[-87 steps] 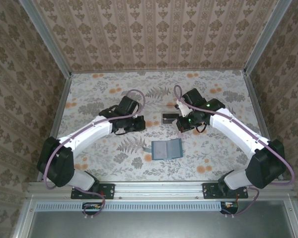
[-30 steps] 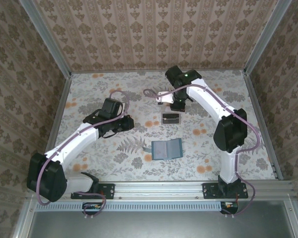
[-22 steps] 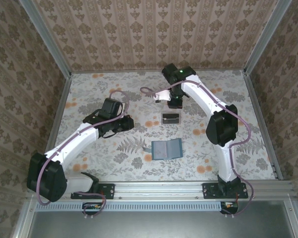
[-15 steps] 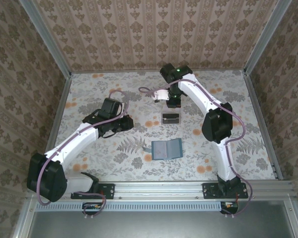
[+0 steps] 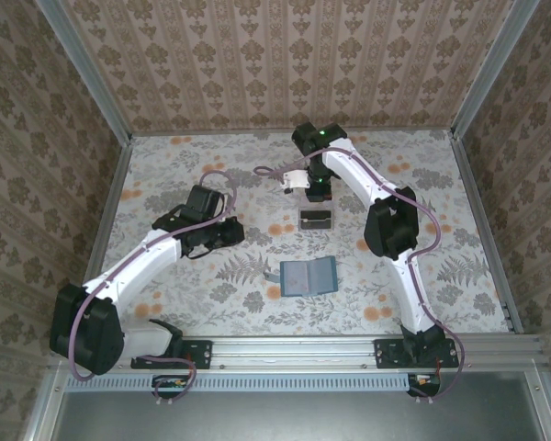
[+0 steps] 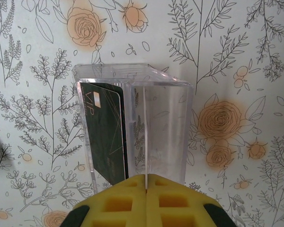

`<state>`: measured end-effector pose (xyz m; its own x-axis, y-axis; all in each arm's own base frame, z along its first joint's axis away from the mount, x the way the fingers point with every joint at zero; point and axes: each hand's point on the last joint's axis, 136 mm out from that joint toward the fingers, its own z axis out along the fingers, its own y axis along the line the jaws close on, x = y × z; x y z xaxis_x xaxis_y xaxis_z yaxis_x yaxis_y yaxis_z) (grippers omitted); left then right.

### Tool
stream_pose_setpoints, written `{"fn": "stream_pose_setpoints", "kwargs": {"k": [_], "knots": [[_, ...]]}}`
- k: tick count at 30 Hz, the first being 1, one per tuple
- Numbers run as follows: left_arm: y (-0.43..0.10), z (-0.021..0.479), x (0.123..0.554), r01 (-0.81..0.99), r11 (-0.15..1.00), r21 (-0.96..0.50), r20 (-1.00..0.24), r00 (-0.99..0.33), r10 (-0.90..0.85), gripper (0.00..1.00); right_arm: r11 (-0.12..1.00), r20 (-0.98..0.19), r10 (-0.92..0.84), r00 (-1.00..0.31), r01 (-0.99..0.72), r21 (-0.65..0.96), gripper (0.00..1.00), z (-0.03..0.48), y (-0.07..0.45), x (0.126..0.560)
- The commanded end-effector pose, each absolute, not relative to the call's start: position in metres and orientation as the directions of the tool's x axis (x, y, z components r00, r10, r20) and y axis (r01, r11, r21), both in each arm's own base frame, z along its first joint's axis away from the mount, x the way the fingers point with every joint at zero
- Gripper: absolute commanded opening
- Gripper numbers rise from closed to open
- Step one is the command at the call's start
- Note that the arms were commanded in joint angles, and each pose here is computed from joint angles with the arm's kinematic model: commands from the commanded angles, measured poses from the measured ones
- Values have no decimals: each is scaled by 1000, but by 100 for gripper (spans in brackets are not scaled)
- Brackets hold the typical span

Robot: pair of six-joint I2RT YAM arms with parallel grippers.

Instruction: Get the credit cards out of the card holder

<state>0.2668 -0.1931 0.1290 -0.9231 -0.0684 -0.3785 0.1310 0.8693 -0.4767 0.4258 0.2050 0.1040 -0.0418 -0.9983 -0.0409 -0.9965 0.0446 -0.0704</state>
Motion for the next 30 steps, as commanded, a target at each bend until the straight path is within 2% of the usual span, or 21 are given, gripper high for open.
{"fn": "stream_pose_setpoints", "kwargs": {"k": [1, 14, 18, 22, 30], "knots": [[-188, 128, 262, 113, 870, -481, -367, -926, -83, 14, 17, -26, -1000, -17, -1000, 2, 0, 102, 200, 413], [-187, 126, 262, 106, 869, -484, -356, -931, -84, 14, 33, -44, -998, -39, -992, 124, 0, 90, 204, 391], [-187, 125, 262, 104, 869, -484, -353, -932, -85, 14, 36, -38, -998, -41, -990, 133, 9, 84, 204, 392], [-187, 125, 263, 100, 868, -486, -351, -932, -89, 14, 43, -41, -998, -46, -996, 84, 19, 92, 205, 402], [-188, 131, 265, 107, 864, -492, -358, -929, -89, 14, 68, -69, -996, -60, -990, -123, 21, 135, 206, 433]]}}
